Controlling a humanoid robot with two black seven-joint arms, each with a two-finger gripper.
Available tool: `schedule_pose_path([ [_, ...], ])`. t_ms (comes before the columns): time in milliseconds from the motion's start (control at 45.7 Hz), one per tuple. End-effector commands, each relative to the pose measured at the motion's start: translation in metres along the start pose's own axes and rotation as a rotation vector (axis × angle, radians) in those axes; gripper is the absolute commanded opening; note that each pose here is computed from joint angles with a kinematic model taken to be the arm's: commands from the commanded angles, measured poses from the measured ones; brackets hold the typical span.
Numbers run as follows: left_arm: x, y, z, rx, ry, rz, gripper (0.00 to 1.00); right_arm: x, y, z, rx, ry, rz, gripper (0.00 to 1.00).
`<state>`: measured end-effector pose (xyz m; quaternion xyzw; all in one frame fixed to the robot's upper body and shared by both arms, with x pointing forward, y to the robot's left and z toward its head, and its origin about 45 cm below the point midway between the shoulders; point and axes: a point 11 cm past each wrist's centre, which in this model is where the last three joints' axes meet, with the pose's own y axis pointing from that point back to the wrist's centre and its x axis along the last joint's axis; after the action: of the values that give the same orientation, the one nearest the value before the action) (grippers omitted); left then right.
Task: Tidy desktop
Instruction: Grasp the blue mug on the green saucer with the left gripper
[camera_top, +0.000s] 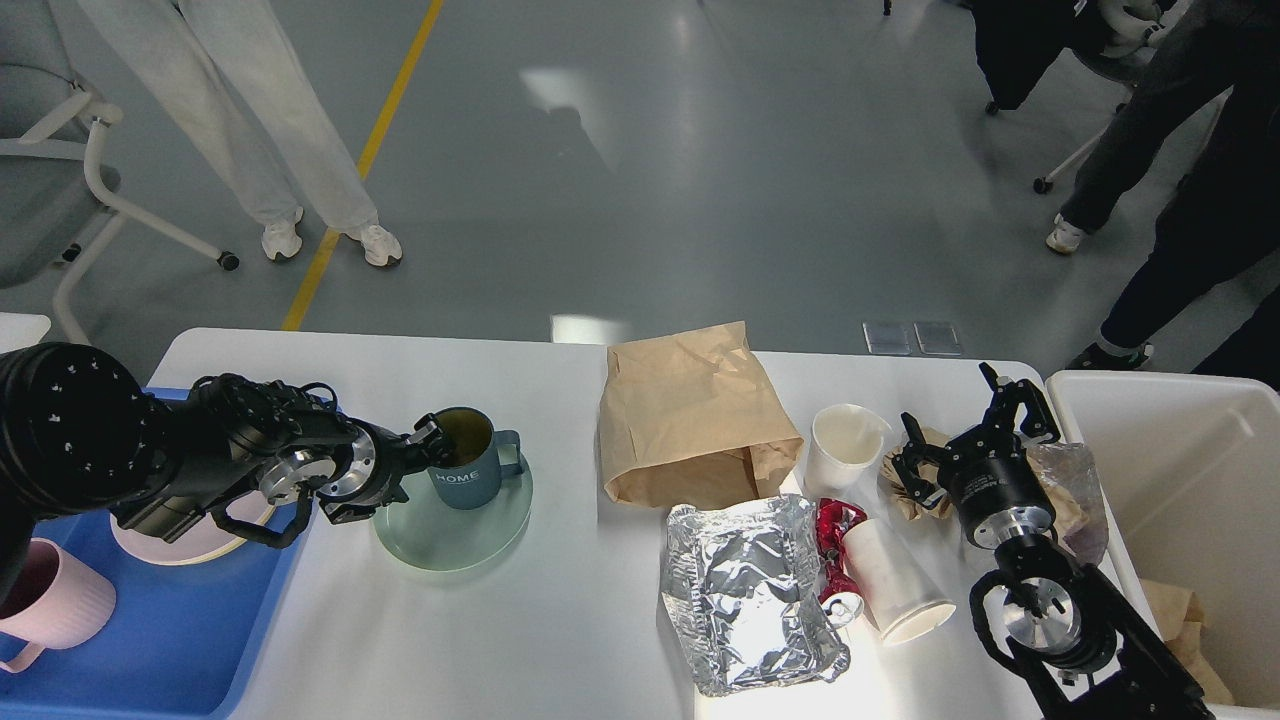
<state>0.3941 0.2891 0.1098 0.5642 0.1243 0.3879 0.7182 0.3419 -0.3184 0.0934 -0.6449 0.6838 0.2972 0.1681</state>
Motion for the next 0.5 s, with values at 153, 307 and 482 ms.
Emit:
schedule_pose_path([
  [153,-0.0058,-0.0006,-0.0024,0.003,-0.023,-0.047,0.0,-0.0002,0.0,0.0002,0.0,-0.001,0.0,1.0],
  [307,-0.0061,-0.0002,-0.0024,0.009,-0.036,-0.055,0.0,-0.0002,0.0,0.0002,0.0,-0.001,0.0,1.0],
  [482,-0.0064,0.0018,0.0014,0.003,-0.051,-0.07,0.0,0.0002,0.0,-0.0001,-0.001,0.001,0.0,1.0],
])
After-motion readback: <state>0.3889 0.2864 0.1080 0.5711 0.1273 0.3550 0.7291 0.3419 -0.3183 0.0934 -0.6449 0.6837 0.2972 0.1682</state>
